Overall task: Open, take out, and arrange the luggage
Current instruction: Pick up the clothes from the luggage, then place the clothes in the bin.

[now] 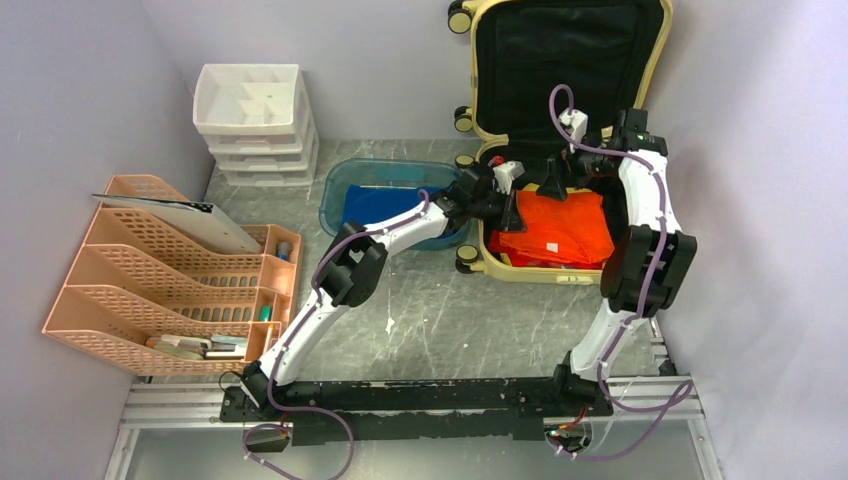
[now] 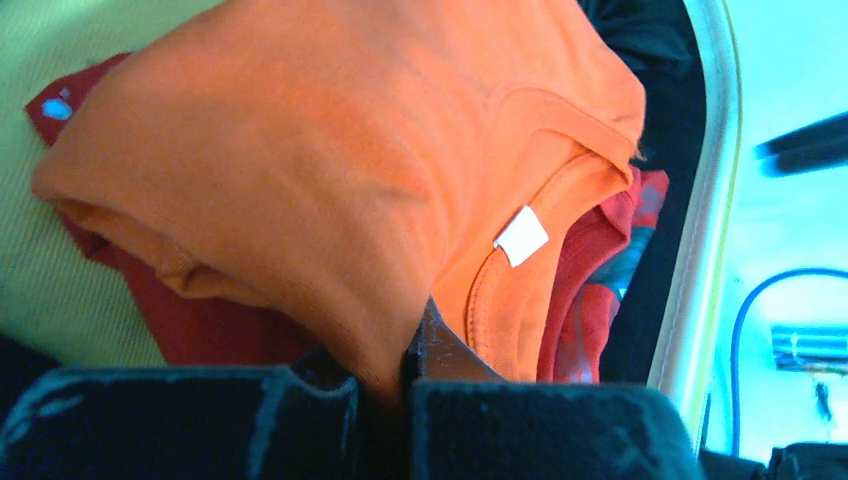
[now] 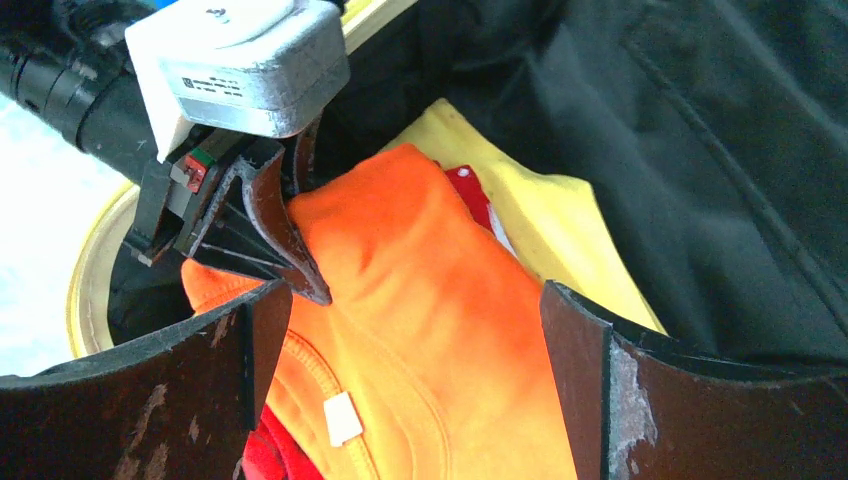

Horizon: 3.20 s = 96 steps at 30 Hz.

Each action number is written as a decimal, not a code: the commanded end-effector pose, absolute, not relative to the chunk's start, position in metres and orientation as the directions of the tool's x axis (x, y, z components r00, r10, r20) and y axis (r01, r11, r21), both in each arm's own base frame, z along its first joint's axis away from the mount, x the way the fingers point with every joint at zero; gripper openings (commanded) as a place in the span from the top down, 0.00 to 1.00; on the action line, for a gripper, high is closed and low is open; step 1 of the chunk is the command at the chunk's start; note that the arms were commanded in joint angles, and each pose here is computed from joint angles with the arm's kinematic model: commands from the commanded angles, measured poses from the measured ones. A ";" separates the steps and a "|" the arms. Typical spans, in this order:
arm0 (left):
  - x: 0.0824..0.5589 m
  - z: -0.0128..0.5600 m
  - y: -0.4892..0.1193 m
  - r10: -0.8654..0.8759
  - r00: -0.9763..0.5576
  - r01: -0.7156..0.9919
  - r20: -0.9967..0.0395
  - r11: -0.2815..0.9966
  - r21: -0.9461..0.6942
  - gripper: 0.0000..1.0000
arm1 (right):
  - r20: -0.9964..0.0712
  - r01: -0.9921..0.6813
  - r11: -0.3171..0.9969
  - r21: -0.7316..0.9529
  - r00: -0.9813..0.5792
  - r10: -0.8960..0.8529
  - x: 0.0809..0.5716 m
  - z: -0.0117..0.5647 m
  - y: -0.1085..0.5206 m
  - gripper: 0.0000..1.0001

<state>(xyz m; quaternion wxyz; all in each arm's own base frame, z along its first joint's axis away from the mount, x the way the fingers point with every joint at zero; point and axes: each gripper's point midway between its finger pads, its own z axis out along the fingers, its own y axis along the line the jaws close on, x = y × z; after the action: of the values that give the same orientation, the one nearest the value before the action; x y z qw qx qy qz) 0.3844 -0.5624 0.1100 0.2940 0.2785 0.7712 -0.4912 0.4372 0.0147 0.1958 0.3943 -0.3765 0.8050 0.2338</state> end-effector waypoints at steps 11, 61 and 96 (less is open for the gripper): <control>0.424 0.235 -0.528 -0.057 -0.633 0.622 -0.772 0.556 -0.551 0.95 | -0.853 -0.592 0.806 -0.004 -0.419 -0.312 0.430 0.248 -0.003 0.00; 0.446 0.194 -0.321 0.001 -0.747 0.392 -0.665 0.808 -0.440 0.95 | -0.865 -0.619 0.785 0.015 -0.402 -0.300 0.426 0.243 0.017 0.00; 0.468 0.130 -0.193 -0.006 -0.732 0.171 -0.682 0.966 -0.192 0.95 | -0.871 -0.648 0.762 0.006 -0.378 -0.315 0.421 0.246 0.027 0.00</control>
<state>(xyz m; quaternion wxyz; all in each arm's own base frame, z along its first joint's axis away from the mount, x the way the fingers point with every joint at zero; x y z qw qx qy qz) 0.4570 -0.1990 0.0797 0.2967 0.0620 0.9448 -0.1241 0.4226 0.0204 0.2259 0.4455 -0.2780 0.8317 0.1804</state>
